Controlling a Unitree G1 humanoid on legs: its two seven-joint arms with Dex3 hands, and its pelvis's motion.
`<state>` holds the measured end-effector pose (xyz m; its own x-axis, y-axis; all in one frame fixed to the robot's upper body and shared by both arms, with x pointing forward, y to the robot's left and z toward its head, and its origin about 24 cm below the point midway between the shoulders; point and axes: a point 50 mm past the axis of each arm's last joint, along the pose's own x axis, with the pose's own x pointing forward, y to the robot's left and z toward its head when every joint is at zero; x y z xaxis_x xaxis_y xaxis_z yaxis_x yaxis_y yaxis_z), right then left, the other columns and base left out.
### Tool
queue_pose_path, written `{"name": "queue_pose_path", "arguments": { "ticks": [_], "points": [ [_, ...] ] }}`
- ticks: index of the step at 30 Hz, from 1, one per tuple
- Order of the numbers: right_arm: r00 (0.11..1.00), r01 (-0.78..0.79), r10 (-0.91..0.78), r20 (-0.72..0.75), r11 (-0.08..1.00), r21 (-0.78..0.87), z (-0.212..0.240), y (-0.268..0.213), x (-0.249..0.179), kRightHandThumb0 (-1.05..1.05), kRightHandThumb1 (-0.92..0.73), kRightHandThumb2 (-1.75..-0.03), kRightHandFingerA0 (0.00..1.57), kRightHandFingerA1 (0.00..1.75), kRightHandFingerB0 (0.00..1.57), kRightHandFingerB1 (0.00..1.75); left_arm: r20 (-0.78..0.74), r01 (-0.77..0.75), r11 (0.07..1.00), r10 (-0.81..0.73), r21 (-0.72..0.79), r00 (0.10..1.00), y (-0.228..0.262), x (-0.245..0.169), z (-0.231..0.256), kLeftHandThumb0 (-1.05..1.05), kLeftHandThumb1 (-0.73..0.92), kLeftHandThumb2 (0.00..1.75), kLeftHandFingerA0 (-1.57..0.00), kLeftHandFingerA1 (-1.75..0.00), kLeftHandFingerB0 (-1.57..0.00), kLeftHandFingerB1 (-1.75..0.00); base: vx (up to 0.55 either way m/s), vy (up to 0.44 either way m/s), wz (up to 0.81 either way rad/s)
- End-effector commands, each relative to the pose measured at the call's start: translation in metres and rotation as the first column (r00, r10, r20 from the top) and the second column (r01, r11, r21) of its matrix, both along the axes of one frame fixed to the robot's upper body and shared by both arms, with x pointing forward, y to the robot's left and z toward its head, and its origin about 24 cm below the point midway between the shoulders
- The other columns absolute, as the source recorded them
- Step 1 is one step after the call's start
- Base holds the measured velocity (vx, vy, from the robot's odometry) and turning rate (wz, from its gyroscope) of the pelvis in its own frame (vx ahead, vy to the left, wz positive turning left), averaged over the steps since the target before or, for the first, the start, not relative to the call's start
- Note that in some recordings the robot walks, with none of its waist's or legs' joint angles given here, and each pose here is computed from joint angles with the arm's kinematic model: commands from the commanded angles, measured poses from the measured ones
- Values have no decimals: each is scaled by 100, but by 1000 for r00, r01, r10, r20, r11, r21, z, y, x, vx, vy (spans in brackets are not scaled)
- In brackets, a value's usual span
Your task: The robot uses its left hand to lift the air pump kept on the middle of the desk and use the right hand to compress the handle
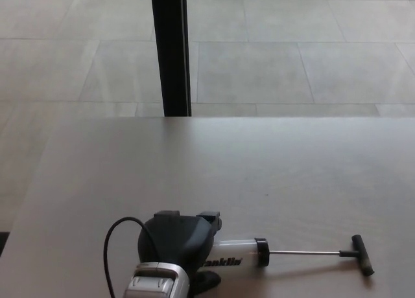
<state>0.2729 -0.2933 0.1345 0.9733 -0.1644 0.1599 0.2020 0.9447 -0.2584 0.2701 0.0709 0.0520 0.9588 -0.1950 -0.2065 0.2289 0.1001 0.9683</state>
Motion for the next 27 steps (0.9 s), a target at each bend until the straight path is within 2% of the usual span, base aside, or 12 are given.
{"name": "queue_pose_path", "arguments": {
  "ticks": [1,2,3,6,7,10,11,13,19,25,26,27],
  "points": [
    [1000,22,-22,2,1000,2,2,-1,2,-68,-83,-64,54,76,65,45,13,20,1000,-20,11,1000,0,-1,-6,-50,64,59,-93,-146,-45,-51,0,0,0],
    [1000,21,-21,-1,1000,-16,2,-2,2,-69,-84,-65,52,74,64,44,6,21,1000,-21,7,1000,-1,-2,-9,-34,61,64,-87,-166,-43,-53,0,0,0],
    [1000,21,-21,-1,1000,-22,2,-2,2,-68,-83,-65,52,72,64,44,8,26,1000,-26,14,1000,0,-3,-10,-25,59,68,-84,-175,-45,-53,0,0,0],
    [1000,19,-19,-1,1000,-11,2,-3,1,-67,-83,-65,51,65,64,45,6,29,999,-30,44,1000,3,-5,-13,-16,58,77,-83,-175,-47,-53,0,0,0],
    [1000,24,-24,-2,1000,-4,2,-4,1,-71,-64,-91,47,63,59,55,-11,21,998,-20,67,1000,6,-6,-15,-14,58,74,-76,-175,-52,-57,0,0,0],
    [1000,27,-27,5,1000,1,5,-6,1,-70,-65,-91,47,63,58,55,-23,-7,994,10,111,1000,10,-5,-16,-15,56,70,-76,-172,-60,-69,0,0,0],
    [1000,30,-30,9,1000,5,6,-7,1,-65,-83,-65,51,64,64,45,-25,-15,992,18,122,1000,12,-5,-16,-17,54,66,-76,-162,-64,-70,0,0,0],
    [999,32,-32,11,999,-1,7,-7,0,-66,-84,-65,52,61,63,45,-82,-41,984,56,175,995,15,-5,-20,-20,55,58,-76,-165,-62,-66,0,0,0],
    [999,26,-26,30,1000,5,11,-4,2,-65,-86,-66,51,58,61,45,-97,-66,977,87,204,992,18,-4,-21,-18,55,57,-76,-164,-54,-62,0,0,0],
    [999,26,-25,42,999,-28,14,-4,2,-68,-88,-66,48,55,57,43,-86,-104,963,129,249,988,19,-6,-25,-19,53,56,-76,-163,-60,-66,0,0,0],
    [999,28,-27,41,999,-24,13,-3,2,-67,-88,-66,51,57,57,44,-84,-107,960,133,259,988,20,-6,-25,-30,56,67,-77,-141,-59,-68,0,0,0],
    [999,29,-29,37,999,-19,12,-2,2,-67,-88,-66,51,61,56,43,-78,-117,956,142,269,987,21,-5,-25,-24,67,63,-68,-147,-51,-61,0,0,0]
  ]
}}
